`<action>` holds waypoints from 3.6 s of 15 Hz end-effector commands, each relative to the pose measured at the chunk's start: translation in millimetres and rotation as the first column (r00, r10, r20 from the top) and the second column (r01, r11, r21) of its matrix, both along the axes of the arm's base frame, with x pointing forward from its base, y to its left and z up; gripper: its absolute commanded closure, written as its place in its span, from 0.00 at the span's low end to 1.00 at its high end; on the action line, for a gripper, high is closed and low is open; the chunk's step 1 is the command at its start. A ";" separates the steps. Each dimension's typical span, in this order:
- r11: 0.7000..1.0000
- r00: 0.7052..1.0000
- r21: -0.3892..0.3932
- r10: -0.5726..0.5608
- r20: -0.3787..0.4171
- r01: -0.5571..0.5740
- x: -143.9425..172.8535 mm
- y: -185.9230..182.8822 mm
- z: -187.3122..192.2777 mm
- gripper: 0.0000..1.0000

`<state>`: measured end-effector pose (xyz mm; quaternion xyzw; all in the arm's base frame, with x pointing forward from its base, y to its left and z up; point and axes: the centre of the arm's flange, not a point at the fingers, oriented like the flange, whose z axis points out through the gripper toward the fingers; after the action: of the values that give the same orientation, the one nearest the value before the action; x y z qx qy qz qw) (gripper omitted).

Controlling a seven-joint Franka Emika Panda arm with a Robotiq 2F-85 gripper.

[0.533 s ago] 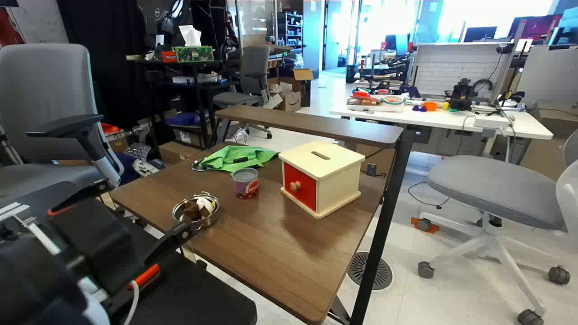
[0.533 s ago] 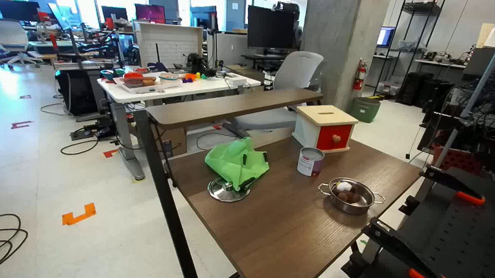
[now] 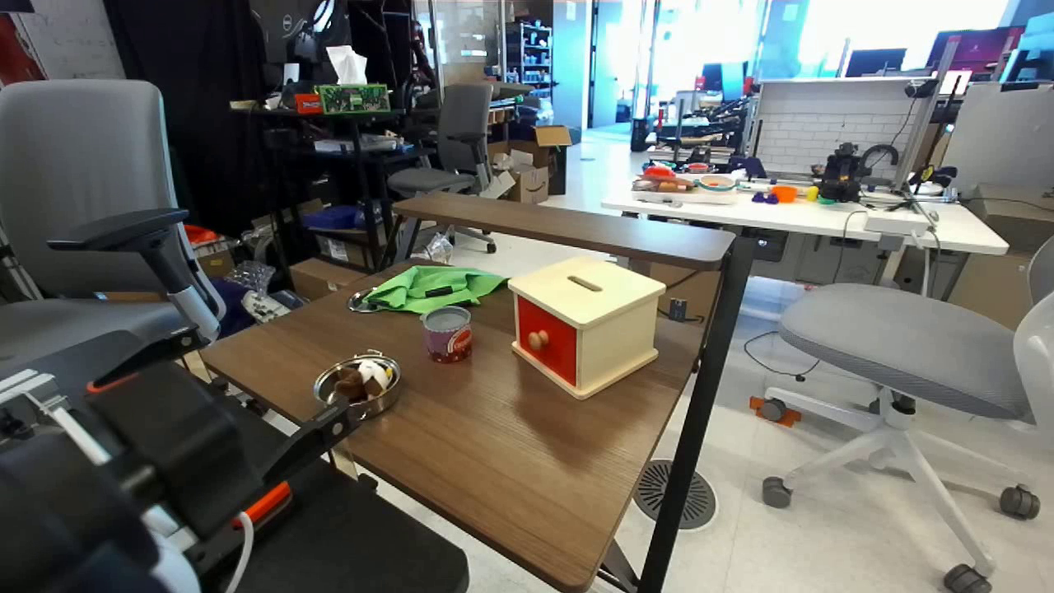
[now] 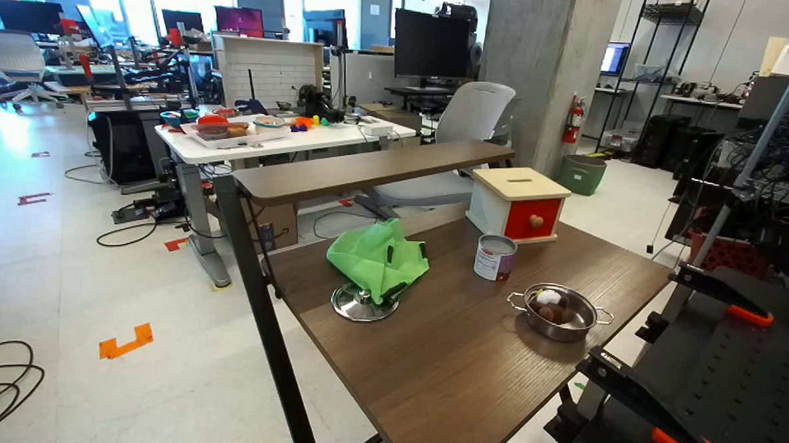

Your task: Fold the green cloth

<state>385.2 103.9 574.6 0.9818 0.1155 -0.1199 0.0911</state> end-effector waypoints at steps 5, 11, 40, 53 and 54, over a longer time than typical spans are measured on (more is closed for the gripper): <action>1.000 1.000 -0.002 0.010 0.026 -0.010 12.4 4.6 -14.4 0.00; 0.984 0.984 0.119 0.119 0.135 -0.136 83.8 25.4 -73.1 0.00; 0.947 0.936 0.190 0.295 -0.190 -0.260 155.0 53.3 -304.4 0.00; 0.803 0.782 0.158 0.595 -0.183 -0.574 150.3 84.4 -393.4 0.00; 0.790 0.781 0.171 0.611 -0.131 -0.589 148.9 84.2 -392.9 0.00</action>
<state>543.9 192.5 176.6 0.8844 0.4057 -0.2234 0.0586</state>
